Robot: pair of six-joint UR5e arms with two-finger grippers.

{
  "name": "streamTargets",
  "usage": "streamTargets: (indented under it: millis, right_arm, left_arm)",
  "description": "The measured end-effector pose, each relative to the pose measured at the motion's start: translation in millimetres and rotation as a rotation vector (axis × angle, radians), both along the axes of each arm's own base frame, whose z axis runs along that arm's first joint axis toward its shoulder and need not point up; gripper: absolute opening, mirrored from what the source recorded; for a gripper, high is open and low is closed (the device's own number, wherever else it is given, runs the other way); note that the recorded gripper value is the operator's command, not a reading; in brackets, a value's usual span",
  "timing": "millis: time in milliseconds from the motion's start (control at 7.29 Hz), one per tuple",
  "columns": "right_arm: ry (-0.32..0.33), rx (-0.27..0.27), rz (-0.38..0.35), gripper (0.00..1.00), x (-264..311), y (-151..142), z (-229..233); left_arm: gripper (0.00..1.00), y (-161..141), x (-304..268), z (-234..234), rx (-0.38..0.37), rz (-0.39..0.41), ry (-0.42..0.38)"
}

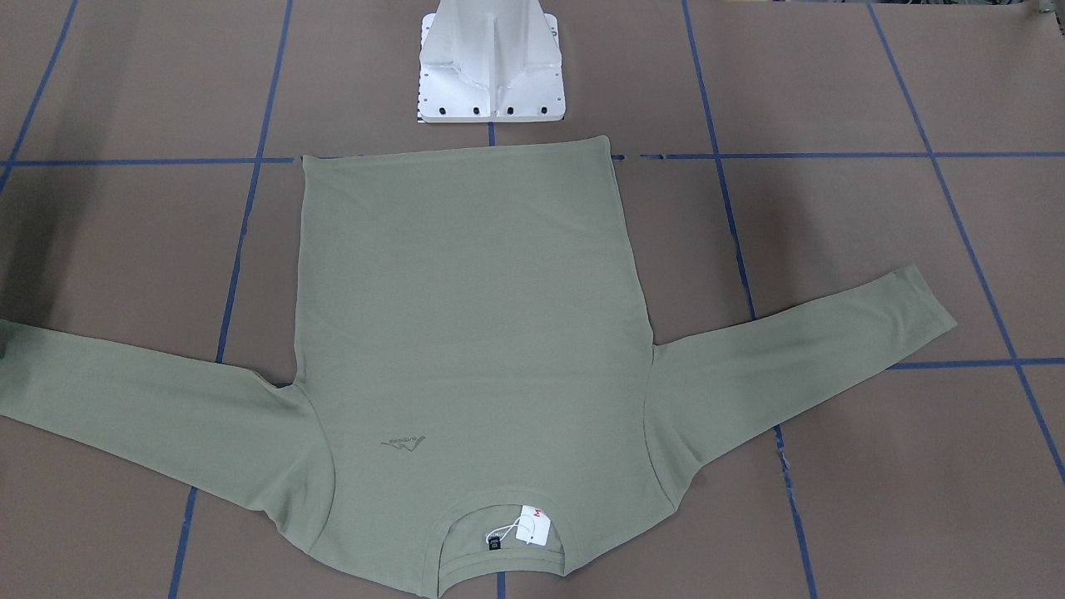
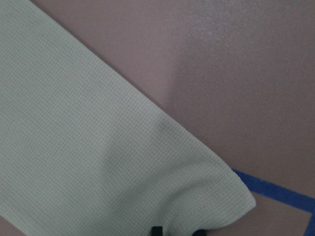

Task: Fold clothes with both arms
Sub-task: 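Grasp the cuff of the sleeve nearest the right gripper, then lift the sleeve with the right gripper and lay it across the shirt front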

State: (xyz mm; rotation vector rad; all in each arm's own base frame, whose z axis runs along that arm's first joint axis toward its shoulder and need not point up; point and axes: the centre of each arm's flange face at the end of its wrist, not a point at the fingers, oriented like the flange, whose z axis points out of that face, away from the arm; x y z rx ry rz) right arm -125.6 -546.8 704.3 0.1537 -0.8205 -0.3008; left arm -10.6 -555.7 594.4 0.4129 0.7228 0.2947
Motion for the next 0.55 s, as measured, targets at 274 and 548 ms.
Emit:
streamTargets:
  millis: [274,548]
  right_arm:
    - [-0.041,-0.02,0.058,0.0,-1,-5,-32]
    - [-0.09,-0.032,0.099,0.0,-5,-10,-68]
  left_arm:
    - [1.0,0,0,1,-0.002,0.0,0.0]
    - [1.0,0,0,2,-0.003,0.0,0.0]
